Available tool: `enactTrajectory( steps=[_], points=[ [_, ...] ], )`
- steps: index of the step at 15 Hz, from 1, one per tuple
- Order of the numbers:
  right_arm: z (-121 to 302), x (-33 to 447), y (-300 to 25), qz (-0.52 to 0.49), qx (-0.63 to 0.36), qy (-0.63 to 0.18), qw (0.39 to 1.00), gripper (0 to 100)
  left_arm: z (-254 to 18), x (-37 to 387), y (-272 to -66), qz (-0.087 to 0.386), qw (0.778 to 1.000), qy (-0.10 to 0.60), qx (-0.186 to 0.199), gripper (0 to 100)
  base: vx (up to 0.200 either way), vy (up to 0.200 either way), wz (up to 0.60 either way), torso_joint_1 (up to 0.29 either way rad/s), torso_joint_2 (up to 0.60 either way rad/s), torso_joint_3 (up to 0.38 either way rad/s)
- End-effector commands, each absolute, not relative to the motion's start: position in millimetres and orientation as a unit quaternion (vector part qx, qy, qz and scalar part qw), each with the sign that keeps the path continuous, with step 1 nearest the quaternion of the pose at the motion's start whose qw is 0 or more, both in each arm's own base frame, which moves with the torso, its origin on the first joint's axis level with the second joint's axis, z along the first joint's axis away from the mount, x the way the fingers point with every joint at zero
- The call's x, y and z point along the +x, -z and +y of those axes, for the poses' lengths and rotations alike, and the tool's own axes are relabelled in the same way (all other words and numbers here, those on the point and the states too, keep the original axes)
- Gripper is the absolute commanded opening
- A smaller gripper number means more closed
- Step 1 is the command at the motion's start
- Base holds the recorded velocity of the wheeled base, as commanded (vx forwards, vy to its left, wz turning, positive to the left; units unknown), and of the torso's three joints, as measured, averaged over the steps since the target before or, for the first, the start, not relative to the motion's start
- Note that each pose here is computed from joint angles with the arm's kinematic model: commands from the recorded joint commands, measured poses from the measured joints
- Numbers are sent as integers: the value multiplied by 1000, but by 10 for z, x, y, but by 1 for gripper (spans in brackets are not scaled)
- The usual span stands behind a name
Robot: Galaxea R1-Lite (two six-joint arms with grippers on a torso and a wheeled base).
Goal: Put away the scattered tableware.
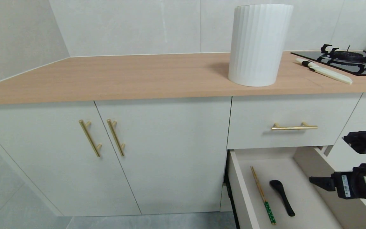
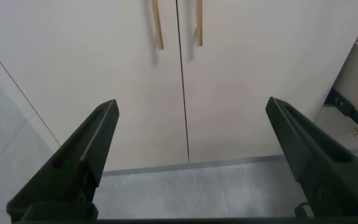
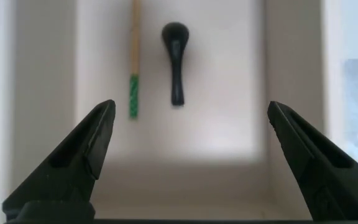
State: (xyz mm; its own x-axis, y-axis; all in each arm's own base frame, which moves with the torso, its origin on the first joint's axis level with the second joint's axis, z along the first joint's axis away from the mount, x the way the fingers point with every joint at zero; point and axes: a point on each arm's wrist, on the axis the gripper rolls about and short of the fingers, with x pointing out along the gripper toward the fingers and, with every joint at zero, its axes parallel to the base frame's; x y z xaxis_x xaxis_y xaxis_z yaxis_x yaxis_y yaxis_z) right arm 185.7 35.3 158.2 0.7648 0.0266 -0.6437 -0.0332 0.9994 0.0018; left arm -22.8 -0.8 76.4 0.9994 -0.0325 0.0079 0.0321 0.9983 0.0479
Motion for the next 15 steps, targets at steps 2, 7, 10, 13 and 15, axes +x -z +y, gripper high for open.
enactTrajectory(
  steps=[2,7,10,13,15],
  points=[
    [341,1744,-1777,300,3,-23,954,100,-8,-229,-767,-5,1000,16,23,100,0,0,0,0,0,0],
    [376,1729,-1765,305,-1,-33,952,100,-8,-229,-767,-5,1000,16,21,100,-200,0,0,4,3,2],
    [409,1692,-1742,322,-8,-43,946,100,-8,-229,-767,-5,1000,16,21,100,-200,0,0,1,4,4],
    [438,1717,-1682,340,-14,-47,939,100,-8,-229,-768,-6,1000,17,14,100,-200,0,0,2,1,1],
    [445,1743,-1584,387,-25,-43,921,100,-8,-229,-768,-6,1000,17,14,100,-100,0,0,-1,4,6]
  ],
)
